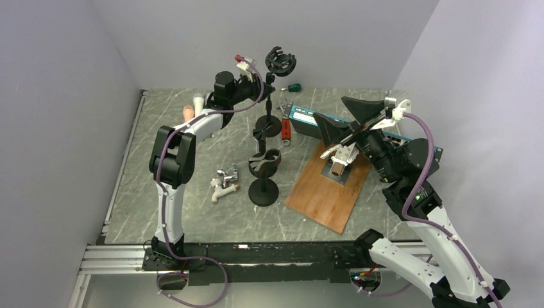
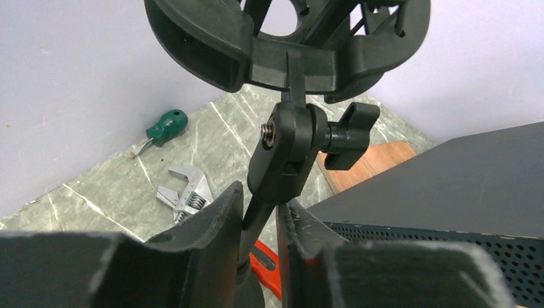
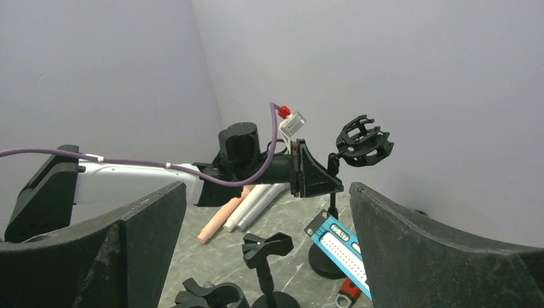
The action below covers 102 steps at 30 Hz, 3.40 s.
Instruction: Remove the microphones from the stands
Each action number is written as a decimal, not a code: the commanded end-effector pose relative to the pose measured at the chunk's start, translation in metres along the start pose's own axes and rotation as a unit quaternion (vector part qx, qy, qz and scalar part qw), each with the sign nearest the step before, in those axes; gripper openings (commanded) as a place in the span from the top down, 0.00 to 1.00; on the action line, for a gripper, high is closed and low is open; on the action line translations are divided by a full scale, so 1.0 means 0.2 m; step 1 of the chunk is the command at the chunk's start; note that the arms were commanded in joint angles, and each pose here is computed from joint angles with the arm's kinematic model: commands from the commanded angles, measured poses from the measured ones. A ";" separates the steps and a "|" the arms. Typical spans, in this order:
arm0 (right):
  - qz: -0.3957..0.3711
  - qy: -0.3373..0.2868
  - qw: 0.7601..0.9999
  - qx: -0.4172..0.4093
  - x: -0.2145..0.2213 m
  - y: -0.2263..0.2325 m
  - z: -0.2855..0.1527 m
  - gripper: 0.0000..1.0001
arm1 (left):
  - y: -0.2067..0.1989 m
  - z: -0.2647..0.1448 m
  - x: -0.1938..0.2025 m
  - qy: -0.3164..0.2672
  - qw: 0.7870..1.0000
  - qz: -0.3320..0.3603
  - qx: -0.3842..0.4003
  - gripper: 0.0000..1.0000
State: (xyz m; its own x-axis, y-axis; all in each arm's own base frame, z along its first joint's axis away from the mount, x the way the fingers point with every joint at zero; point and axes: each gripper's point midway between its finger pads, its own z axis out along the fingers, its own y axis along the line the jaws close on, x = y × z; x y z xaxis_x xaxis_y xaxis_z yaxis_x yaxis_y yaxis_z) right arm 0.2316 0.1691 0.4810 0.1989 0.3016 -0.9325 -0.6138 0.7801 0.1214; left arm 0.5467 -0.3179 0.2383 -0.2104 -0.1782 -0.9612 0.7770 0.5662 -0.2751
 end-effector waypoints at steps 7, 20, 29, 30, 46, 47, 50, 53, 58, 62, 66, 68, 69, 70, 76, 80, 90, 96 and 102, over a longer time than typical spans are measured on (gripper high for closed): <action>0.009 -0.026 1.000 -0.002 -0.11 0.02 -0.04 0.00 | -0.08 -0.09 -0.16 -0.016 0.998 0.065 -0.009 1.00; 0.031 0.000 0.999 -0.028 0.02 0.06 0.06 0.00 | -0.08 -0.63 -0.21 0.022 0.974 0.177 -0.141 1.00; 0.058 0.009 0.997 -0.053 0.07 0.11 0.12 0.00 | -0.01 -0.91 -0.16 -0.027 0.967 0.134 -0.213 1.00; 0.062 0.009 0.997 -0.056 0.07 0.11 0.12 0.00 | -0.01 -0.92 -0.14 -0.030 0.968 0.126 -0.215 1.00; 0.084 0.021 0.993 -0.074 0.12 0.15 0.19 0.00 | -0.15 -1.07 -0.14 0.008 0.972 0.016 -0.234 0.15; 0.083 0.023 0.993 -0.075 0.13 0.15 0.19 0.00 | -0.18 -1.08 -0.15 0.009 0.974 0.013 -0.225 0.15; 0.079 0.027 0.994 -0.073 0.14 0.14 0.19 0.00 | -0.28 -1.11 -0.19 0.015 0.980 0.005 -0.199 0.15; 0.073 0.027 0.995 -0.065 0.15 0.12 0.19 0.00 | -0.34 -1.17 -0.26 0.024 0.983 -0.019 -0.182 0.15; 0.069 0.026 0.995 -0.061 0.15 0.11 0.19 0.00 | -0.39 -1.24 -0.43 -0.018 0.986 -0.142 -0.086 0.18; 0.071 0.024 0.995 -0.062 0.16 0.11 0.19 0.00 | -0.39 -1.26 -0.56 -0.060 0.982 -0.179 -0.010 0.16; 0.070 0.025 0.995 -0.059 0.16 0.11 0.19 0.00 | -0.38 -1.22 -0.60 -0.070 0.979 -0.192 0.024 0.19; 0.069 0.024 0.996 -0.057 0.16 0.11 0.18 0.00 | -0.34 -1.20 -0.60 -0.076 0.977 -0.199 0.022 0.22; 0.069 0.024 0.996 -0.056 0.16 0.10 0.18 0.00 | -0.32 -1.19 -0.60 -0.077 0.976 -0.204 0.017 0.23; 0.069 0.023 0.996 -0.056 0.15 0.11 0.18 0.00 | -0.30 -1.18 -0.59 -0.075 0.975 -0.208 0.013 0.24; 0.067 0.024 0.996 -0.053 0.16 0.10 0.19 0.00 | -0.19 -1.14 -0.53 -0.065 0.971 -0.228 -0.006 0.27; 0.066 0.026 0.996 -0.052 0.17 0.10 0.19 0.00 | -0.14 -1.12 -0.48 -0.064 0.967 -0.245 -0.013 0.27; 0.069 0.033 0.996 -0.054 0.21 0.10 0.22 0.00 | -0.10 -1.04 -0.39 -0.056 0.964 -0.260 -0.010 0.28; 0.067 0.034 0.996 -0.052 0.21 0.09 0.23 0.00 | -0.06 -1.02 -0.33 -0.047 0.962 -0.268 -0.023 0.34; 0.067 0.037 0.996 -0.051 0.22 0.09 0.23 0.00 | -0.04 -1.01 -0.29 -0.042 0.960 -0.276 -0.022 0.40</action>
State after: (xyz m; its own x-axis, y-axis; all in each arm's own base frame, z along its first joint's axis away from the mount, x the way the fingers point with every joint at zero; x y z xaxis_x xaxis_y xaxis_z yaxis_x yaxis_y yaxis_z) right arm 0.2643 0.2251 0.4426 0.0016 0.3303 -0.9439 -0.7058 0.6690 0.2329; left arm 0.4297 -0.1495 0.2785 -0.5770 -0.5251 -0.6256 0.4841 0.3970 -0.7798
